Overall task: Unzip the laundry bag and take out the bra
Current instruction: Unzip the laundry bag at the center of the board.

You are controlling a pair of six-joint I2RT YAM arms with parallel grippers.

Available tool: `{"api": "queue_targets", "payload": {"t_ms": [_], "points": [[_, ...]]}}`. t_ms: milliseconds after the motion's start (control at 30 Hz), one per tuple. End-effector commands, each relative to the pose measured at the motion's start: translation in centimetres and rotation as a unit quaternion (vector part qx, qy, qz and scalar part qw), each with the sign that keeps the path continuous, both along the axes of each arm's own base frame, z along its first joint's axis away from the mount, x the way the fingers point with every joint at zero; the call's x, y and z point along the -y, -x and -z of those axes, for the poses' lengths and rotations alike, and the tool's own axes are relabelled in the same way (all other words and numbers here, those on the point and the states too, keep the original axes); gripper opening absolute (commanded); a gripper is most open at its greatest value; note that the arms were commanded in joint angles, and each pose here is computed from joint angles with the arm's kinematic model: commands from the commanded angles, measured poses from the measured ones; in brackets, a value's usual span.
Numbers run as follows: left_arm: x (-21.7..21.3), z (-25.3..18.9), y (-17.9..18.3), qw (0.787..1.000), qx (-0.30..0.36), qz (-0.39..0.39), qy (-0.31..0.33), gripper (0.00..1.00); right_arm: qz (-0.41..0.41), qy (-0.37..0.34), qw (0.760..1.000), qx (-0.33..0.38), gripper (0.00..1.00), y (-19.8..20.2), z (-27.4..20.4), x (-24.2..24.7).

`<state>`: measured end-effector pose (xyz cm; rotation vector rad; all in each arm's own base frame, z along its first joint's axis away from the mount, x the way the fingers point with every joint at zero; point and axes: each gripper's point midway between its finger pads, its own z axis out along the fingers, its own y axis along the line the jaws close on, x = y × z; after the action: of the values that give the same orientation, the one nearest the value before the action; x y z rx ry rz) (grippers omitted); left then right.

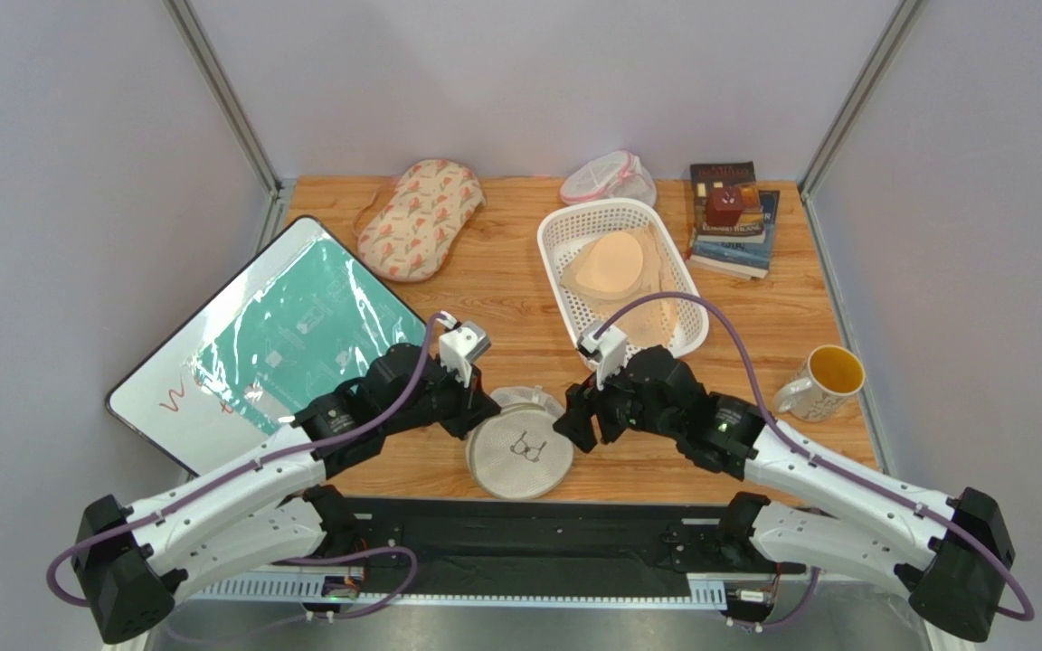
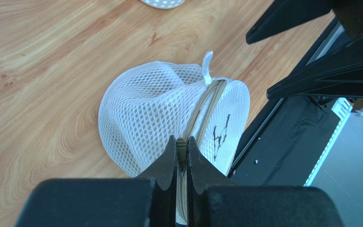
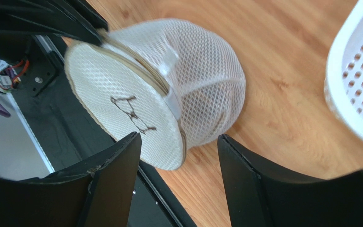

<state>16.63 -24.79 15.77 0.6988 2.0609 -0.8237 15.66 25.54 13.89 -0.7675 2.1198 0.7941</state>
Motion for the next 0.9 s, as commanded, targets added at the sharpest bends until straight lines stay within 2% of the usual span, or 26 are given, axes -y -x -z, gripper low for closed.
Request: {"api": "queue_targets", "payload": {"t_ms": [0,200,500,767,833,867], "points": [[1.1,-2.8,0.2,0.998,0.031,0.040,0.026,0.00,-0.059,-0.026,0.995,0.075,0.66,-0.4,-5.6,-1.2],[1.8,-2.8,1.0,0.997,0.019,0.068,0.028,0.00,-0.131,-0.067,0.983,0.110,0.65,-0.4,-8.1,-4.4],[2.4,-3.1,1.8,0.994,0.011,0.099,0.036,0.00,-0.200,-0.045,0.974,0.096,0.63,-0.6,-5.9,-7.2],[2.7,-3.5,2.1,0.993,0.010,0.109,0.041,0.00,-0.219,-0.037,0.971,0.089,0.62,-0.3,-3.8,-7.4],[2.6,-3.5,2.0,0.994,0.008,0.106,0.040,0.00,-0.222,-0.037,0.971,0.084,0.61,-0.1,-3.4,-7.4],[2.5,-3.5,2.0,0.994,0.008,0.104,0.039,0.00,-0.224,-0.040,0.970,0.084,0.57,0.0,-3.4,-7.5]]}}
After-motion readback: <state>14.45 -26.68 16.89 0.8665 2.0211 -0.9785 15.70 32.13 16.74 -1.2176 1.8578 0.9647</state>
